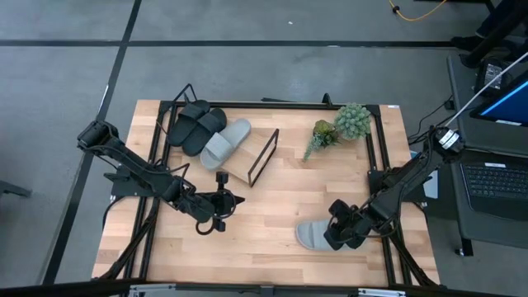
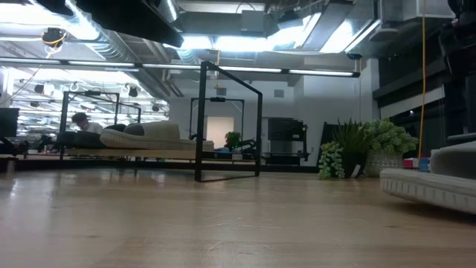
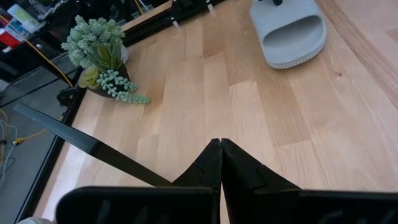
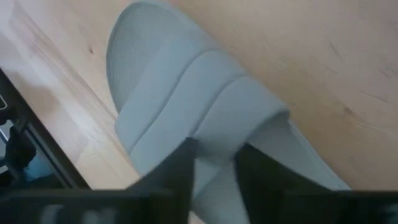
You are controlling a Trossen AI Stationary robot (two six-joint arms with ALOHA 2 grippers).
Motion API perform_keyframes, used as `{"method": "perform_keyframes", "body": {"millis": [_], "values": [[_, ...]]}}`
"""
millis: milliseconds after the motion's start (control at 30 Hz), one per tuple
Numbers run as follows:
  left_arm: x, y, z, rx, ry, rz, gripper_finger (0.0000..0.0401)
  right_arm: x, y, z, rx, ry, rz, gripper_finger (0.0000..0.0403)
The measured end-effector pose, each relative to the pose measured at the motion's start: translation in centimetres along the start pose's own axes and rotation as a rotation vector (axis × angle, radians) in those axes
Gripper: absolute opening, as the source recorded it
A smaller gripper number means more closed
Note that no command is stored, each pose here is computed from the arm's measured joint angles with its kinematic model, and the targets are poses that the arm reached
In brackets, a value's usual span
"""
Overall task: Pick and place slides into the shelf
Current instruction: Put the gray slipper on the shelf
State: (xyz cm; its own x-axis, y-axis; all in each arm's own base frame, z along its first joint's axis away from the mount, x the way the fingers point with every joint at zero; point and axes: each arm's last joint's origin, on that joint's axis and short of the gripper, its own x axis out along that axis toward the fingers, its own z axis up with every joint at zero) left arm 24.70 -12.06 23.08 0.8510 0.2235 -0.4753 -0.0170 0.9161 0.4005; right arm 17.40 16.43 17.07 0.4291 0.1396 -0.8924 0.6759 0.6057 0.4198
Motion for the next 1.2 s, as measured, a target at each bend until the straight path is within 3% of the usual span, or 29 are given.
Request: {"method": "perform_keyframes", "body": {"millis": [100, 167, 600, 967, 1200], "values": [[0.0, 0.0, 0.0, 0.0, 0.0, 0.0, 0.0, 0.0, 0.0, 0.0, -0.033, -0.015, -0.003, 0.0032], [0.0, 0.0, 0.0, 0.0, 0.0, 0.0, 0.0, 0.0, 0.0, 0.1, -0.042, -0.026, -0.003, 0.0016], [0.0, 0.0, 0.0, 0.001, 0.0, 0.0, 0.0, 0.0, 0.6, 0.1, -0.048, -0.04, 0.058, 0.0008], [0.0, 0.0, 0.0, 0.001, 0.0, 0.001, 0.0, -1.4, 1.9, 0.6, -0.146, -0.164, 0.138, 0.0004], [0.0, 0.0, 0.0, 0.001, 0.0, 0.0, 0.0, -3.3, 3.5, 1.5, -0.301, -0.31, 0.179, 0.0004]]}}
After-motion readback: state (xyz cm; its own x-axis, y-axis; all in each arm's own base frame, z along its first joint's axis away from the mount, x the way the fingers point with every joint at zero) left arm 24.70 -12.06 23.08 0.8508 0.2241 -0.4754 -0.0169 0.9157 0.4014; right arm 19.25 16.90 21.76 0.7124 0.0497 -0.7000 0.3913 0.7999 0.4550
